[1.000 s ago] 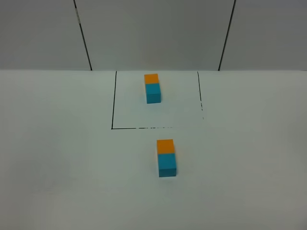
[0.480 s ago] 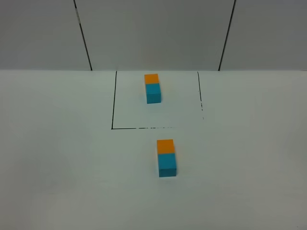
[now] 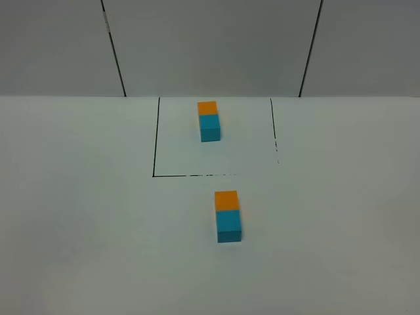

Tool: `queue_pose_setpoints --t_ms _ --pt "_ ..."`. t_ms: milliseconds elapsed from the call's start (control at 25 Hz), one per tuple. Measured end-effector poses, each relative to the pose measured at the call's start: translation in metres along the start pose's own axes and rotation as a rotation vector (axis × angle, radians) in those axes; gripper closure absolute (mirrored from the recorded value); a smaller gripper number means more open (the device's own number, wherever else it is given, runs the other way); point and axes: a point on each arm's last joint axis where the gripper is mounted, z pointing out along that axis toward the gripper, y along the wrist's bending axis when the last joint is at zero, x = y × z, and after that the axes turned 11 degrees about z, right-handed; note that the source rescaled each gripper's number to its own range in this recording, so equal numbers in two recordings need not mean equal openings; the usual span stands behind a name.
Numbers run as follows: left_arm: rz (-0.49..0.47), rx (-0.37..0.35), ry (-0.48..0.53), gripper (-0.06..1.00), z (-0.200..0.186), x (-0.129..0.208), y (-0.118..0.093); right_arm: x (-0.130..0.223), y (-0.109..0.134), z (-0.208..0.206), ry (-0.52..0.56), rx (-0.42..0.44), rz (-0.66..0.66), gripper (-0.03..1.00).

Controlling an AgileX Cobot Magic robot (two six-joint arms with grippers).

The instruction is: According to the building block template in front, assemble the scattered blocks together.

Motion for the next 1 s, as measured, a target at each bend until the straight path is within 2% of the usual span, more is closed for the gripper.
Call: queue_pose_setpoints --t_ms 360,1000 --pt "0.001 0.0 0.0 0.26 0.0 0.0 0.0 0.0033 -0.0005 -0.0039 -0.055 0.053 0.027 0.2" --pt "0.001 0.0 0.0 0.26 0.0 0.0 0.0 0.0035 0.0 -0.0041 -0.055 0.047 0.038 0.21"
